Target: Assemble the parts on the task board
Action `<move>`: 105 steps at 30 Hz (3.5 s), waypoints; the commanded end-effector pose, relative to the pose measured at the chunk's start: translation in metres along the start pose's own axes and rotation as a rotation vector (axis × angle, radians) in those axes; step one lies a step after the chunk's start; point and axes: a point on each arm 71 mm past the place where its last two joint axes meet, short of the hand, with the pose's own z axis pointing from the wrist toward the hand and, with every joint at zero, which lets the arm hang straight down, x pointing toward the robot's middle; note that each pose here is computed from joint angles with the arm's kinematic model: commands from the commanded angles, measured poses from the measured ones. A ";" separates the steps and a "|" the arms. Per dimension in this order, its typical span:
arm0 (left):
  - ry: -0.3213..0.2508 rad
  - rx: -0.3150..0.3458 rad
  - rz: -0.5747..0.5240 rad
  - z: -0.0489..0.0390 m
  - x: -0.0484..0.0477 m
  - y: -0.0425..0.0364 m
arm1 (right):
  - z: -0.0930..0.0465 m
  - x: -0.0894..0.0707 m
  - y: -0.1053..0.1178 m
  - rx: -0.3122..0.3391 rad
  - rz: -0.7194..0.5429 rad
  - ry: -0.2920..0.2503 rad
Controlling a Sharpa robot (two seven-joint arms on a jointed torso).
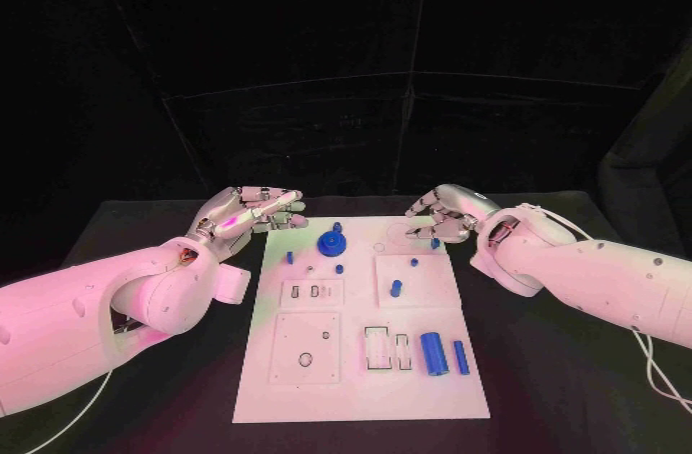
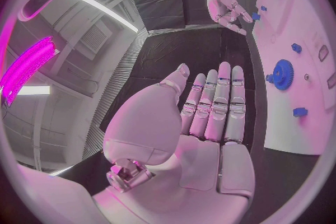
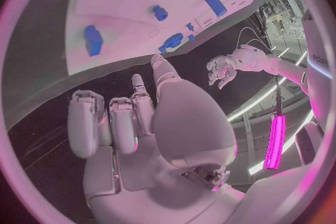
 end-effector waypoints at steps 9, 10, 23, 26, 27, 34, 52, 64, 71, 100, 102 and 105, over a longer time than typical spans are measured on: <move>-0.002 0.024 0.003 0.0019 -0.0033 -0.0023 | -0.016 -0.017 -0.041 0.030 0.148 0.036; -0.003 0.024 0.004 0.0020 -0.0039 -0.0023 | -0.017 -0.018 -0.044 0.036 0.149 0.037; -0.018 0.024 0.011 0.0032 -0.0105 -0.0014 | -0.017 -0.016 -0.057 0.052 0.155 0.057; -0.020 0.023 0.012 0.0037 -0.0110 -0.0011 | -0.017 -0.014 -0.057 0.051 0.158 0.066; -0.020 0.023 0.012 0.0039 -0.0111 -0.0010 | -0.017 -0.013 -0.057 0.051 0.158 0.068; -0.025 0.021 0.015 0.0047 -0.0128 -0.0004 | -0.018 -0.009 -0.057 0.048 0.154 0.089; -0.027 0.020 0.016 0.0061 -0.0133 0.0004 | -0.017 0.002 -0.057 0.054 0.151 0.123; -0.029 0.019 0.017 0.0061 -0.0144 0.0005 | -0.016 0.007 -0.058 0.060 0.147 0.136; -0.030 0.019 0.017 0.0063 -0.0146 0.0006 | -0.015 0.006 -0.059 0.062 0.143 0.126; -0.028 0.016 0.016 0.0055 -0.0150 0.0005 | -0.014 0.003 -0.047 0.040 0.124 0.037; -0.029 0.016 0.016 0.0051 -0.0151 0.0004 | -0.016 0.003 -0.042 0.031 0.129 0.025; -0.028 0.016 0.016 0.0044 -0.0151 0.0000 | -0.019 0.003 -0.030 0.018 0.139 0.007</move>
